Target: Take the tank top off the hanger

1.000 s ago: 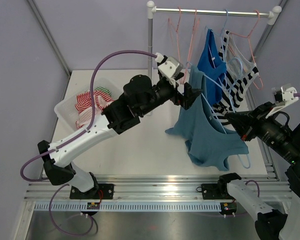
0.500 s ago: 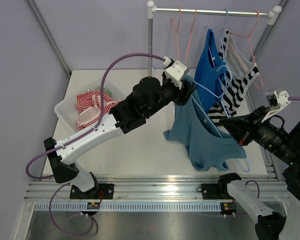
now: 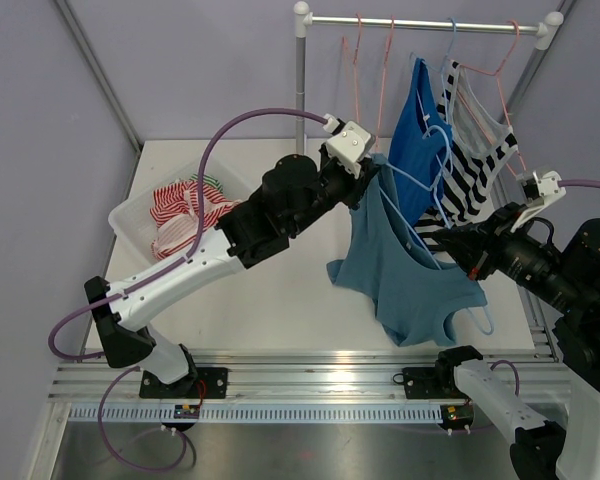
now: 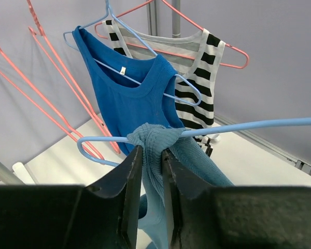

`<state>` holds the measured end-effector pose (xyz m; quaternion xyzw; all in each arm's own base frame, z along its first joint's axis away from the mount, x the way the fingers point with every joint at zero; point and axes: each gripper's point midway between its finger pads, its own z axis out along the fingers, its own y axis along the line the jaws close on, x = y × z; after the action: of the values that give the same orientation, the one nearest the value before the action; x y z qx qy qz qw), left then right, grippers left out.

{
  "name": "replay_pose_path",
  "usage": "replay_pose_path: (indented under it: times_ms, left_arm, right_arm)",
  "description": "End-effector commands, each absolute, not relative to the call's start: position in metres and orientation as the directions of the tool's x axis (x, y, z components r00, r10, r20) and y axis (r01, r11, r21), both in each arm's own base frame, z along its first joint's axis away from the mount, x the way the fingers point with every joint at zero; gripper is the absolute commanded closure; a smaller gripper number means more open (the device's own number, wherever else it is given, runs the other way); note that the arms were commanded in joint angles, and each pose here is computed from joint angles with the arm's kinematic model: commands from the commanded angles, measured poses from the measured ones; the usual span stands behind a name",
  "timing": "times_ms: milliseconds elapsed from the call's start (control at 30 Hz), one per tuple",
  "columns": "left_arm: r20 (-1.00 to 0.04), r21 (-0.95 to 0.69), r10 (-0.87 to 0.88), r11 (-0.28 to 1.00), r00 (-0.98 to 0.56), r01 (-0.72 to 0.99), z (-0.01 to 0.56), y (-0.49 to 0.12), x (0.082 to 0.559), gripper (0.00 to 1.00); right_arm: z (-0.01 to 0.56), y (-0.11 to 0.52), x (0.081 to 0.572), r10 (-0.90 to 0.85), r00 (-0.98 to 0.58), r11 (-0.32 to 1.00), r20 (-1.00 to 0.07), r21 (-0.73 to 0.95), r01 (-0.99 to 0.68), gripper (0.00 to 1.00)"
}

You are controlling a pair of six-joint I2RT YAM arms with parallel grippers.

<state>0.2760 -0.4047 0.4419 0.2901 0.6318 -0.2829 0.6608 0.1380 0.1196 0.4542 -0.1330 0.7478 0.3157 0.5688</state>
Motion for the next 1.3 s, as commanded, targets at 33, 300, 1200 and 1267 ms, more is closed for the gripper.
replay_pose_path:
  times_ms: [33,300,1200,1267]
  left_arm:
    - [-0.994,0.021,-0.063,0.693,0.089,0.721,0.466,-0.392,0.275,0.89]
    - [-0.993,-0.115,-0.120,0.862,-0.022,0.494,0.456,-0.328,0.319,1.00]
    - [-0.905,-0.384,-0.024,0.477,-0.425,0.791,0.338,-0.246,0.181,1.00]
    - [-0.869,-0.399,0.062,0.499,-0.491,0.770,0.308,-0.247,0.176,1.00]
  right_arm:
    - [0.478,0.121,0.141,0.182,-0.226,0.758,-0.957,0.283,-0.588,1.00]
    - [0.442,0.128,0.147,0.123,-0.296,0.739,-0.947,0.287,-0.609,1.00]
    - [0.541,0.181,0.161,0.655,0.165,0.247,-0.737,0.003,-0.969,1.00]
    - [0.554,0.175,0.170,0.703,0.219,0.284,-0.676,-0.015,-0.959,1.00]
